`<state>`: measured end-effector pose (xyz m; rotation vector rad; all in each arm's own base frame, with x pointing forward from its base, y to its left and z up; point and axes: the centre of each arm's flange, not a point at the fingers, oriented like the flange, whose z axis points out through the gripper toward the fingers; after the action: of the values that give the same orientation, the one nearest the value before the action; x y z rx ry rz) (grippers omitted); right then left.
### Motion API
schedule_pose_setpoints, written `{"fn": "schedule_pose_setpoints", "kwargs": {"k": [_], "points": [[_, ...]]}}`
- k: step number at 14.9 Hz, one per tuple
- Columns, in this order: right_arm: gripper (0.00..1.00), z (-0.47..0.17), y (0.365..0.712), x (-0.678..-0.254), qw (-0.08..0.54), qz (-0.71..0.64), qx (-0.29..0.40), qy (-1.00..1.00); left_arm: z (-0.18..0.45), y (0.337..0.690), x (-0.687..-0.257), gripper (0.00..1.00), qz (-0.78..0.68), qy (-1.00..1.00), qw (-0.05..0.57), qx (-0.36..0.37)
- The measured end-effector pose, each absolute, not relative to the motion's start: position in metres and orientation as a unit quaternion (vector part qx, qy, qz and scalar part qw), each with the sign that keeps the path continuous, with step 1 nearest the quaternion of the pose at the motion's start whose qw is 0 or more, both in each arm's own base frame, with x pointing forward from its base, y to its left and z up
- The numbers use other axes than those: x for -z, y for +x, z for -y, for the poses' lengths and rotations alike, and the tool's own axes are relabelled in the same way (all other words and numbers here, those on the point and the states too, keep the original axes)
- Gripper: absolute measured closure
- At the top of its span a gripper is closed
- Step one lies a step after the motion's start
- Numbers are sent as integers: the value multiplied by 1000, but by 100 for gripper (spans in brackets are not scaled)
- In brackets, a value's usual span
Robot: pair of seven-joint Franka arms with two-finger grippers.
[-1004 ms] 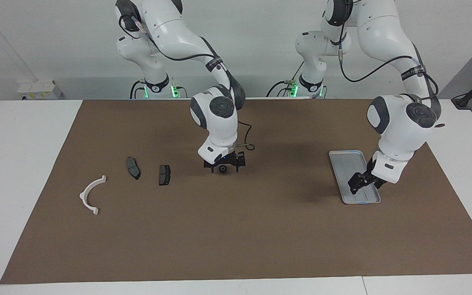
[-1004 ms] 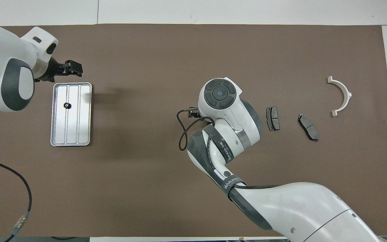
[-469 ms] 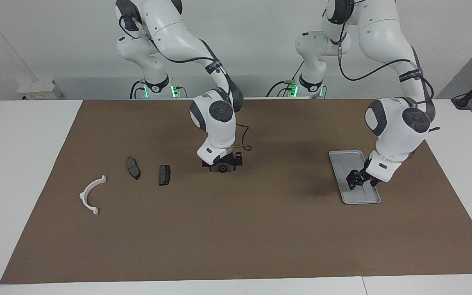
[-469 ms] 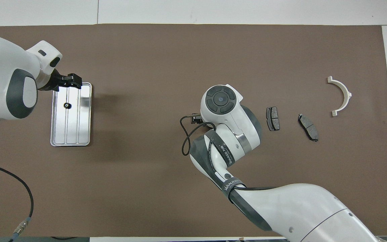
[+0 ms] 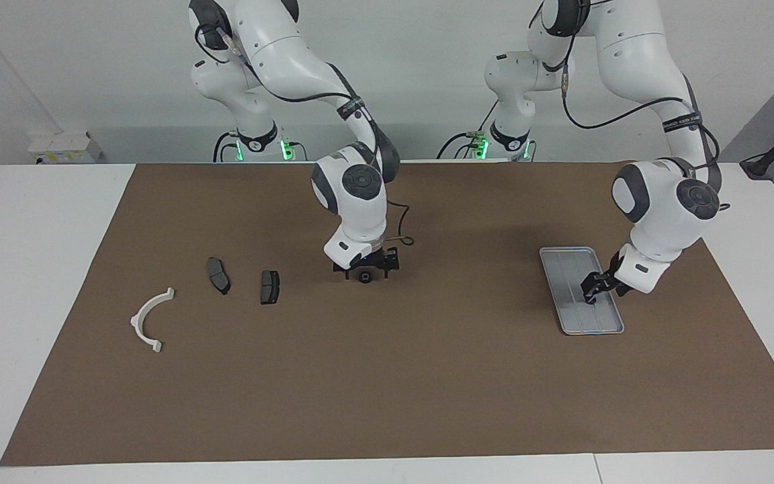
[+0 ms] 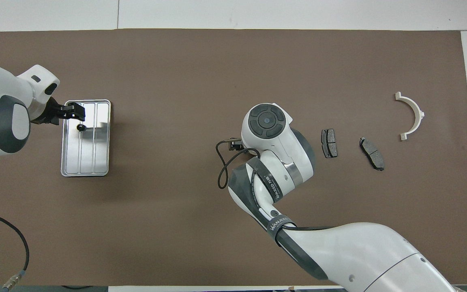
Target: Place bearing gear from tray to pile
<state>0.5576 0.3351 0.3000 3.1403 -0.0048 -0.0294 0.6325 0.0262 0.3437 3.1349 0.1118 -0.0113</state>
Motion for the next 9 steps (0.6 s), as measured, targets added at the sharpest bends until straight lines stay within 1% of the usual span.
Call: {"fn": "schedule_pose_setpoints", "kwargs": {"k": [4,5,6,9], "points": [[0,-334,556,-295,-4,2,2,1000,-29,627,-331,20,-38,999,2,-1],[0,-334,556,-293,-4,2,1,1000,-29,626,-327,28,-38,999,2,-3],[0,-334,556,-292,-5,2,0,1000,-29,624,-324,30,-38,999,2,-5],[0,-333,554,-288,-5,2,1,1000,-28,621,-318,30,-38,999,2,-5]]}}
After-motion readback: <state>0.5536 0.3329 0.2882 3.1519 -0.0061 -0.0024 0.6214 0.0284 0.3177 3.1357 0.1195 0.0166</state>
